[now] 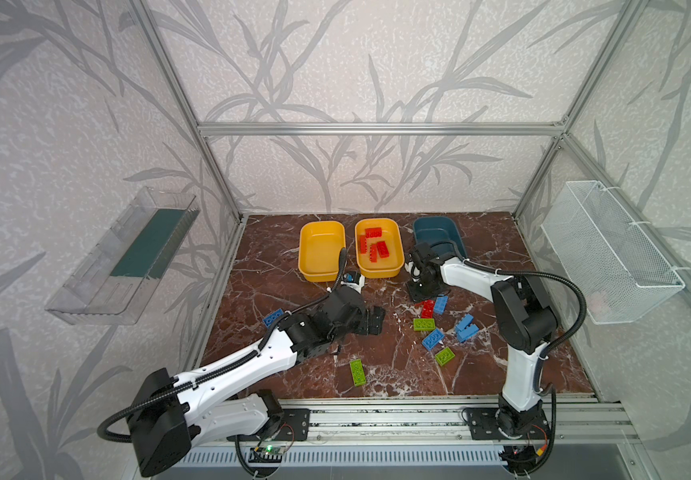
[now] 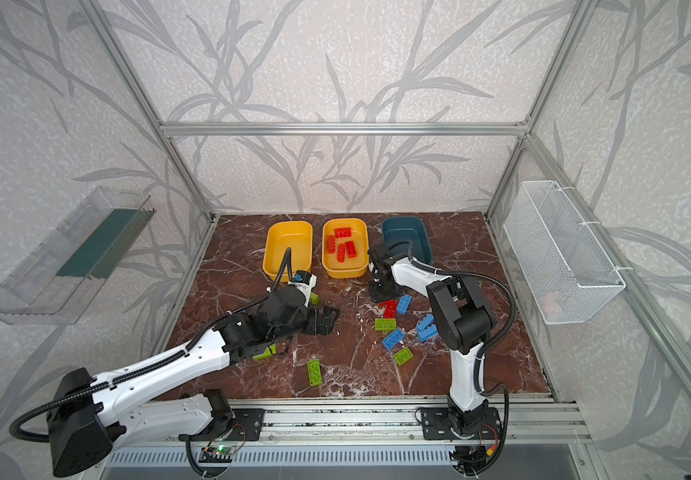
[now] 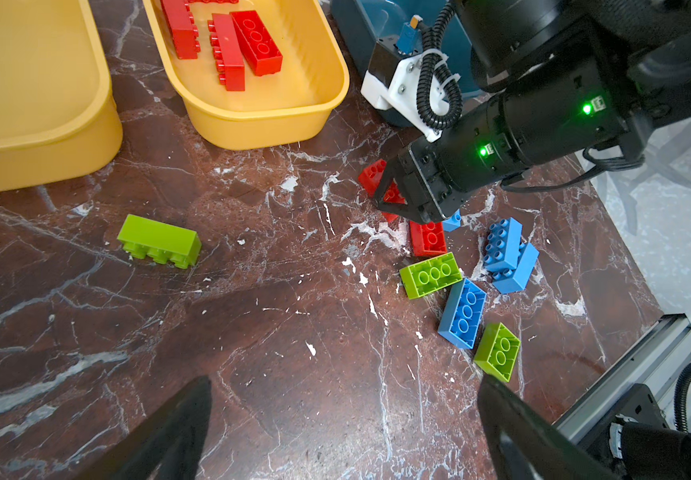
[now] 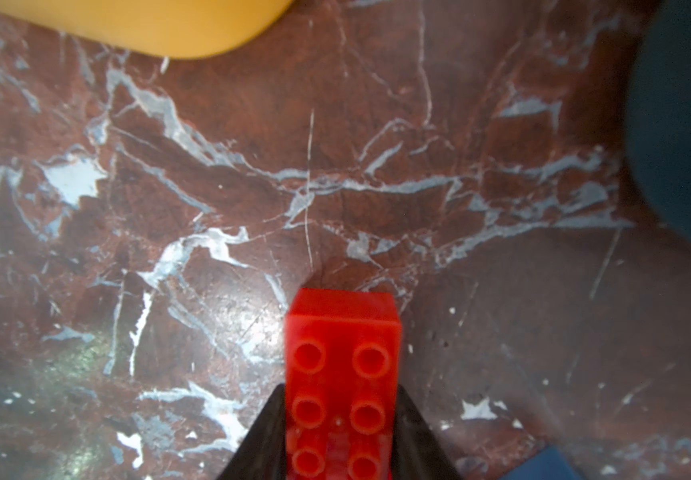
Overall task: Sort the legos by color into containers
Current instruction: 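Move the right gripper back to another red brick and grasp it, then carry the red brick into the middle yellow bin and release it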
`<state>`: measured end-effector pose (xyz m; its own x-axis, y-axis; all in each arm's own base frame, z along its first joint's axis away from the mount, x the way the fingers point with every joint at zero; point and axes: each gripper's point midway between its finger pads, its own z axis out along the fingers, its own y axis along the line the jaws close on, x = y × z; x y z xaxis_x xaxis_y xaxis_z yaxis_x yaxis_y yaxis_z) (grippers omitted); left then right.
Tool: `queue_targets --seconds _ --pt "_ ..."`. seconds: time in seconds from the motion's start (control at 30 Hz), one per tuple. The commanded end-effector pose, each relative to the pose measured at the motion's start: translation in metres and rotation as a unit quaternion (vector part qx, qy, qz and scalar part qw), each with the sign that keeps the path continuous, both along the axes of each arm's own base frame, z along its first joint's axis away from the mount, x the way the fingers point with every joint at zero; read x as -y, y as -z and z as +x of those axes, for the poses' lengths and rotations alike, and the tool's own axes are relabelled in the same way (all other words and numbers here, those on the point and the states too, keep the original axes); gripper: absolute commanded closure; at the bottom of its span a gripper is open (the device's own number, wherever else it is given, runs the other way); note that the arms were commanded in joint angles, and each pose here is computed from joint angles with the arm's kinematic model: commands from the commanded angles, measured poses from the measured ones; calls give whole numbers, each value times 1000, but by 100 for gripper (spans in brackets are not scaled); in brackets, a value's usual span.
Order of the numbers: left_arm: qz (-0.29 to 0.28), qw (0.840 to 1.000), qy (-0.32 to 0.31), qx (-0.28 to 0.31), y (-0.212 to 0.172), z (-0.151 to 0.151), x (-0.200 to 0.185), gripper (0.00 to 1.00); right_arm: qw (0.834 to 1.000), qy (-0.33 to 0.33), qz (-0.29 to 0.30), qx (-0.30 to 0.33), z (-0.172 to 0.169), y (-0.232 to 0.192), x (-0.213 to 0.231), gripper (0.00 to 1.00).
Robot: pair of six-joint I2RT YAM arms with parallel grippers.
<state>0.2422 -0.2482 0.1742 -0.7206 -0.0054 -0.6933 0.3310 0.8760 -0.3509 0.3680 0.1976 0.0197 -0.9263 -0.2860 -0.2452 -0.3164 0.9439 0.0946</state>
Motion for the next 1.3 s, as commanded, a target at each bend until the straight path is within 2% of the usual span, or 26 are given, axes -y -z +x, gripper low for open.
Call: queue_targets --seconds 0.0,0.17,0.43,0.67,0.8,1.1,1.2,1.27 --pt "7 1000 -4 14 -3 -3 -9 1 1000 15 5 -20 -5 1 -4 67" --pt "9 1000 -12 23 -6 -6 -19 1 1000 25 15 -9 -2 -19 -10 72" --pt "18 998 -40 38 -6 -8 -39 1 998 25 27 50 5 -92 -22 73" --pt "43 997 -45 46 1 -6 -46 1 992 6 65 104 31 -131 -52 72" --pt "54 996 -49 51 3 -1 -49 1 989 7 71 128 58 -132 -67 72" --pt "60 996 -60 26 17 17 -55 1 991 10 49 127 119 -107 -97 72" --pt "54 996 -66 16 22 24 -56 1 992 11 45 116 135 -92 -108 71" --pt "49 996 -70 9 24 28 -57 1 993 10 45 111 144 -85 -115 65"
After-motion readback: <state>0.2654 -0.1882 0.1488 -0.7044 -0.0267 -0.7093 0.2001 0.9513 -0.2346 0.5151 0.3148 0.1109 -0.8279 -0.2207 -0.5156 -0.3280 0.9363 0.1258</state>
